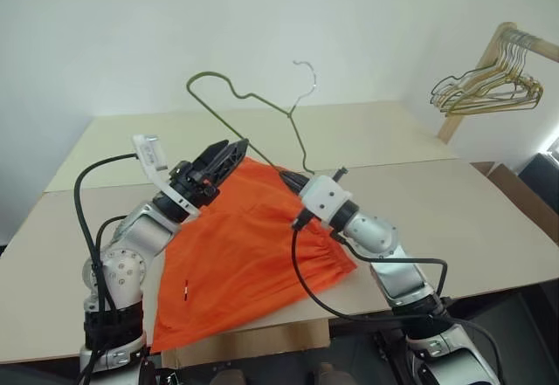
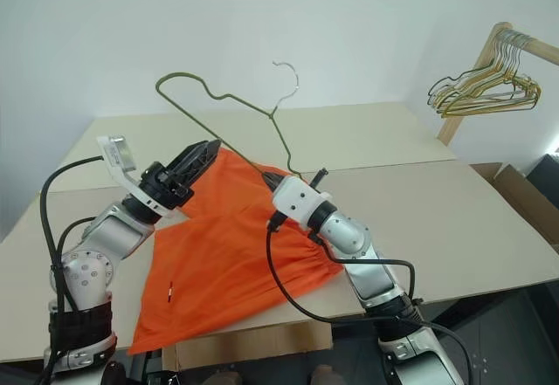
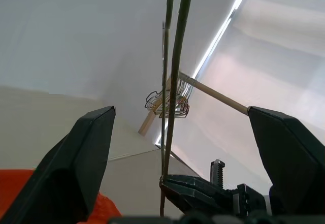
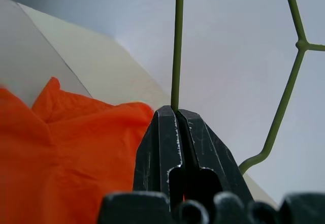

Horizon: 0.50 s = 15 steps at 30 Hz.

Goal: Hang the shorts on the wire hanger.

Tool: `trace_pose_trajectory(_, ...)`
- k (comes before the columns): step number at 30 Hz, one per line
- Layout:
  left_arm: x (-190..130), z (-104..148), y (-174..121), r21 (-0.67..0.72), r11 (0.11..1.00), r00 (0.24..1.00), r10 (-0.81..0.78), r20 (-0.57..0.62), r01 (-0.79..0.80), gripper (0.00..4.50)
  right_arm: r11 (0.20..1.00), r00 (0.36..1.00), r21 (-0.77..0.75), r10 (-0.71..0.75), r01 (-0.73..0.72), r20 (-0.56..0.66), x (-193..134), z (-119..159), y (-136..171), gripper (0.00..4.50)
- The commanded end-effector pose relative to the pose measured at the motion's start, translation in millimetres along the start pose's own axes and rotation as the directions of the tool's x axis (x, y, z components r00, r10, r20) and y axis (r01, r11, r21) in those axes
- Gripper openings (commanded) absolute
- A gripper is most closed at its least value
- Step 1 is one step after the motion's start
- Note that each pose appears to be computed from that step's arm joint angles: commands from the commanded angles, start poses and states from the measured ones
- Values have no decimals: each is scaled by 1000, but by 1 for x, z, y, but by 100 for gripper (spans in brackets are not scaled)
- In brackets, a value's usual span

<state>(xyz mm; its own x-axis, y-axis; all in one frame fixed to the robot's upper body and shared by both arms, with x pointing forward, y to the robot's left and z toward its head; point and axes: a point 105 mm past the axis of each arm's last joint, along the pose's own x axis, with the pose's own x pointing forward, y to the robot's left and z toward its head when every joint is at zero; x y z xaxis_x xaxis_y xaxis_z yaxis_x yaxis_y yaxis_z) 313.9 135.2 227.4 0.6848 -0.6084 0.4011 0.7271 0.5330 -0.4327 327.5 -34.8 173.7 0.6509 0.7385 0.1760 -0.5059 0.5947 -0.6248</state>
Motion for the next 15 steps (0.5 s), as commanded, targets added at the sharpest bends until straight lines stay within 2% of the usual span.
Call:
trace_pose_trajectory(1,8,14,-7,54,999,998,-6,63,2,450,999,997,-39,4,0,79,0,20,-2,2)
trace_pose_trajectory(2,9,15,-6,54,999,997,-4,72,0,450,999,997,-38,6,-3,77,0,20,-1,2)
trace_pose_trajectory(5,10,15,-4,68,998,997,15,72,-20,386,999,998,-39,-5,7,57,0,15,-1,0)
trace_pose_trajectory(15,10,12,-2,72,997,996,19,82,-25,56,999,999,-44,3,-2,35,1,12,0,0)
